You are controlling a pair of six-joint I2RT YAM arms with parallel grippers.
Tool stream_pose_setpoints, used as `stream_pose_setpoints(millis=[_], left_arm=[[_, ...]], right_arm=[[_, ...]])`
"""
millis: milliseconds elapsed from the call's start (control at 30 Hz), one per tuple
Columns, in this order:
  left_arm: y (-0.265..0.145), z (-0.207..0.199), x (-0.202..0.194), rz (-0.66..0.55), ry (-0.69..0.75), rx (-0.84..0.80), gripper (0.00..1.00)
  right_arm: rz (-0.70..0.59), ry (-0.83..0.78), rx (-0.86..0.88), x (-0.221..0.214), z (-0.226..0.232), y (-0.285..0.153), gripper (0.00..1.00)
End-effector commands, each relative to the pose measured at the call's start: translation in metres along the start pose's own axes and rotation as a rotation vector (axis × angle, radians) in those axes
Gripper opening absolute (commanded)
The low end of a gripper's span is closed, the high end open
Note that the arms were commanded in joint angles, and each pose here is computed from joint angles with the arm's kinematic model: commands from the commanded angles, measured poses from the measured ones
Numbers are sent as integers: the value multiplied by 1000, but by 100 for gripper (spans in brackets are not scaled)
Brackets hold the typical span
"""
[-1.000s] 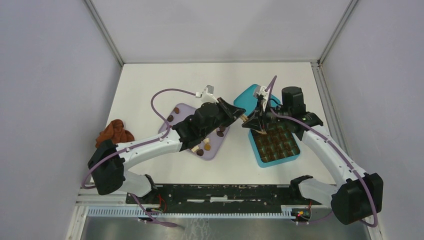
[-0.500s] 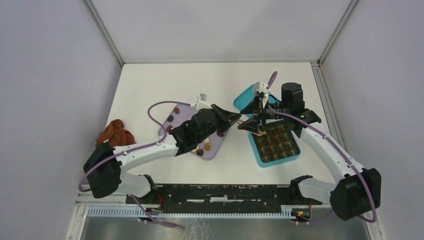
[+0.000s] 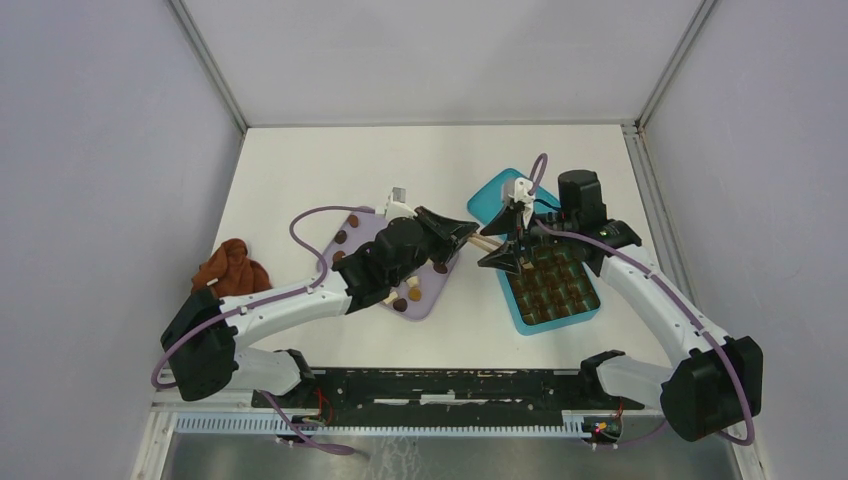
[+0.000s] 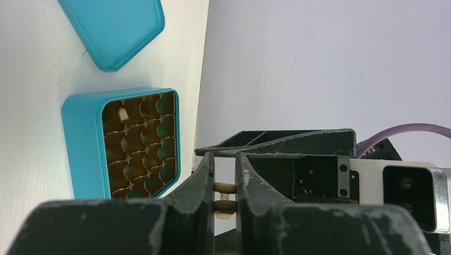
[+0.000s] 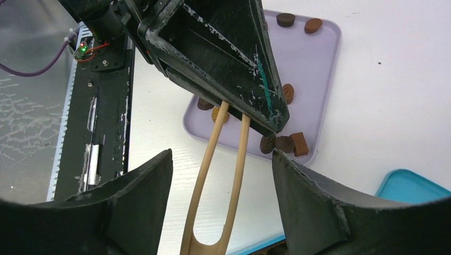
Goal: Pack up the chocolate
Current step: Adjust the clamp.
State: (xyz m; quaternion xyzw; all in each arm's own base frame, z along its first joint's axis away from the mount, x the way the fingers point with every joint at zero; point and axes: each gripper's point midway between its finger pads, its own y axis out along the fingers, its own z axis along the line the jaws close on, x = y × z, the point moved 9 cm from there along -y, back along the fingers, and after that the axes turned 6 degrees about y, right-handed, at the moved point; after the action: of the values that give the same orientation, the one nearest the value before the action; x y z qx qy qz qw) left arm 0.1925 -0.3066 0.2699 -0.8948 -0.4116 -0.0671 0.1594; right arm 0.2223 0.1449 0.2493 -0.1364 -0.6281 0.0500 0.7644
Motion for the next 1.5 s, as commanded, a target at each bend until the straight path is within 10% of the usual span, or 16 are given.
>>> stream_pose_setpoints(millis=[0,233,633,967,1233,1467], left_arm=[[-5,-17,7,-24,-85,-77,2],[-5,-16,8,-32,-98,-78,2],[-3,-14,7,-32,-128,-73,2],[-3,-14,6,-29,-143,-81,6],[-14,-11,13,-61,-25,-5,78],[-60,-12,46,-180,313,209,82]], right_arm=[[-43,-70,-13,21,1,1,71],[-41,-65,-25,28,3,8,43],[-32,-59,-41,31,3,10,51],[-10,-67,-68,31,1,12,30],[-4,-44,-88,37,-1,11,18],[15,-18,-93,30,-3,11,26]])
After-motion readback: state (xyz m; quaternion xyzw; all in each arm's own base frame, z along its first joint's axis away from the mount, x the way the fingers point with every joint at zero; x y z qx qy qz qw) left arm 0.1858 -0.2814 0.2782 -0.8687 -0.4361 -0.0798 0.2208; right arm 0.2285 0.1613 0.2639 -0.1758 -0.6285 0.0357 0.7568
